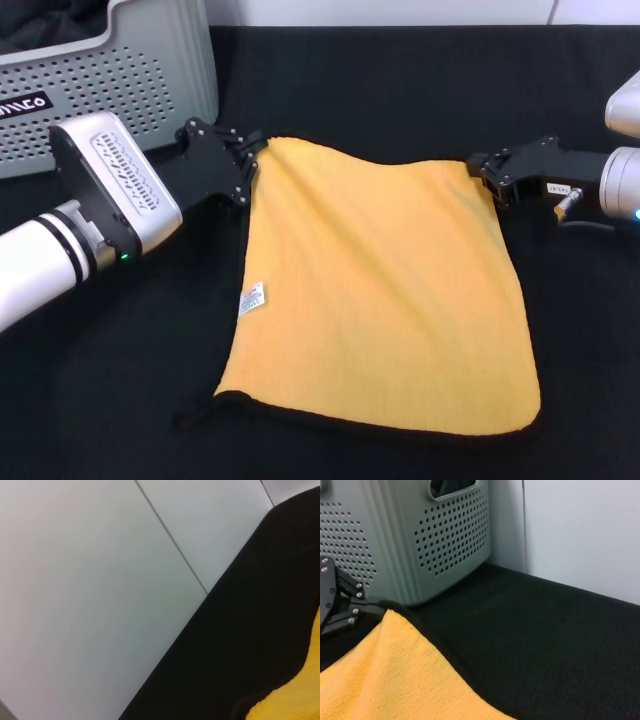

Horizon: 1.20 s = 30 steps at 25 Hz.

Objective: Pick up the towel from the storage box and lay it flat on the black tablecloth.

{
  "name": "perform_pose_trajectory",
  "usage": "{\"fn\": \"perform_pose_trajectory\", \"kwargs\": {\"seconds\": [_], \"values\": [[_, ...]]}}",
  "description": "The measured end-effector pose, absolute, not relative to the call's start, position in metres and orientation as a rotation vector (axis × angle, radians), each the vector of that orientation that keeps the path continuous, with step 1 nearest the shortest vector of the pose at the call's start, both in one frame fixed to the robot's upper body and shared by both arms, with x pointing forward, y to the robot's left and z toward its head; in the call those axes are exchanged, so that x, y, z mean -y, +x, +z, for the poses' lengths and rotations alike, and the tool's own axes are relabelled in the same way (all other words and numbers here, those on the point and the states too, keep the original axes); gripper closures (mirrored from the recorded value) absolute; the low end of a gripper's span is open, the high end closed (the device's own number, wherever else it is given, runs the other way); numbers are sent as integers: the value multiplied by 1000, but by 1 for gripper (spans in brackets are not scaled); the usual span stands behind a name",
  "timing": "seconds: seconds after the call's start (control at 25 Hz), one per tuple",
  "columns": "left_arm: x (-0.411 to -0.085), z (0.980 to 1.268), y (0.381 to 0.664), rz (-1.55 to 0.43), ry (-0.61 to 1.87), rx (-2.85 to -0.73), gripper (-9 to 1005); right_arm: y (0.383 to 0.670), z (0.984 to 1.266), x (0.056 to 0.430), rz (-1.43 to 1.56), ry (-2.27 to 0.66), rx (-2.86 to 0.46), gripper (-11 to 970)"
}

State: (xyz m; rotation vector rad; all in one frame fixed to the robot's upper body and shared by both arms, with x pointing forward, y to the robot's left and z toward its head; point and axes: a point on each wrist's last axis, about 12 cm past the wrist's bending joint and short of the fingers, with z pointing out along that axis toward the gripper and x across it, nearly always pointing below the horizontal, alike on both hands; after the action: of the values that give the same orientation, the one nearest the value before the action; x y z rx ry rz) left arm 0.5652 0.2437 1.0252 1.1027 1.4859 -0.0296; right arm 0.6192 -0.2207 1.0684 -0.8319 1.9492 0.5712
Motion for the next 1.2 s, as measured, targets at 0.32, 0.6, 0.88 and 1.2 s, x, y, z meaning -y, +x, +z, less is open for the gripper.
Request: {"fn": "perform_pose_trajectory", "kwargs": {"seconds": [0.32, 0.6, 0.88, 1.2], "values": [[-245, 1020, 561, 52, 1122, -1458, 965, 616, 1065, 225, 568, -814, -1963, 801], [-244, 1016, 560, 102, 1173, -1432, 965, 620, 1064, 233, 511, -777, -1976, 800], [-248, 1017, 559, 161, 1125, -1418, 848, 621, 1068, 242, 460, -738, -1957, 798], [-255, 1017, 546, 138, 1077, -1381, 531, 602, 1084, 260, 547, -691, -1842, 466]]}}
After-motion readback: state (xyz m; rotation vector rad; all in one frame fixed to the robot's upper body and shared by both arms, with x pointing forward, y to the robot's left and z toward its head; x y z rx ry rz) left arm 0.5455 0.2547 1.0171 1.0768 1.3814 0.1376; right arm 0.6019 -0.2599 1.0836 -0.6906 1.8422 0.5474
